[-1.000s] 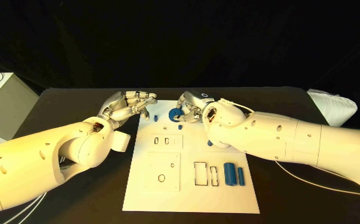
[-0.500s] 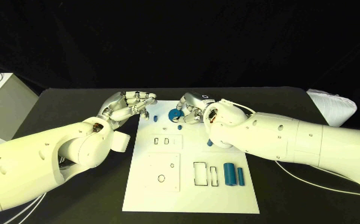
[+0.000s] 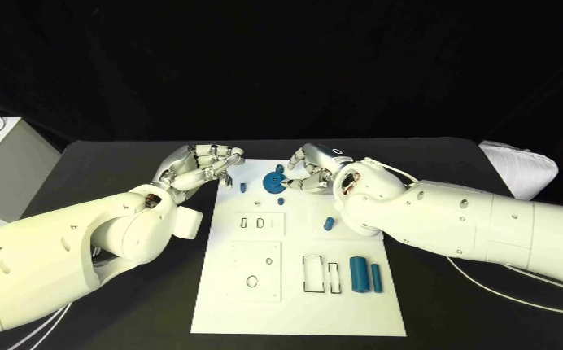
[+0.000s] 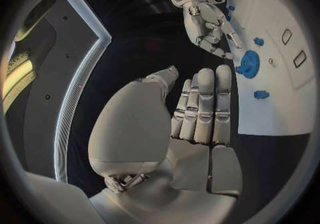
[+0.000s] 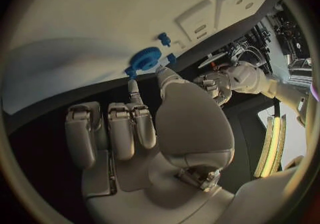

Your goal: Assemble the parts on the task board

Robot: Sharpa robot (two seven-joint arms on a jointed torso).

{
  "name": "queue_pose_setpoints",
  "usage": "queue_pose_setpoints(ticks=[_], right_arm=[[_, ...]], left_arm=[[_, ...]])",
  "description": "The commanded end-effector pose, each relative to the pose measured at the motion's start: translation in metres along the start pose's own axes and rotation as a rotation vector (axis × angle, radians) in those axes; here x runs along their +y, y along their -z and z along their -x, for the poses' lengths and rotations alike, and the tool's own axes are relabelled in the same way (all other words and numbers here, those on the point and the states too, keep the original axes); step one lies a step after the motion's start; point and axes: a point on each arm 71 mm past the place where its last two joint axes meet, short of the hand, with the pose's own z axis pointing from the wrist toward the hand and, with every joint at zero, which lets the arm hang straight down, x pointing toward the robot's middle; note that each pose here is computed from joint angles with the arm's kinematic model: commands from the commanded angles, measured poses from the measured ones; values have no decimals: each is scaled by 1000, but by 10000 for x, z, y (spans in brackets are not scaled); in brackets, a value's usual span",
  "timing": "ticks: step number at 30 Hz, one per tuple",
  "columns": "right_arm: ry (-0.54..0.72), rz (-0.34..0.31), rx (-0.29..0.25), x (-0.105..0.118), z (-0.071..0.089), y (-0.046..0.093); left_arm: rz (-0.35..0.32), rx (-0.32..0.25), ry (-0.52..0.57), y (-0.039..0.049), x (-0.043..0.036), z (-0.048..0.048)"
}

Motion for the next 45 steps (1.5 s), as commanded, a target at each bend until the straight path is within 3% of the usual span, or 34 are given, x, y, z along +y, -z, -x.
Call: queue_pose_setpoints(ticks=[1, 9, 12, 20, 33, 45], right_arm=[[-122, 26, -99, -45, 157, 56], [-252, -19, -56, -438, 431, 322], [-268, -1, -26, -625, 534, 450], [-223, 16, -8, -944, 650, 656], [-74, -20, 11, -1253, 483, 845], [-64, -68, -19, -1309, 402, 794]], left_arm=[[-7, 9, 7, -8, -9, 1], [-7, 2, 6, -15, 0, 31], [-8, 6, 9, -14, 1, 29], [-9, 13, 17, -5, 0, 26], [-7, 14, 19, 3, 6, 34], [-6, 15, 20, 4, 8, 34]])
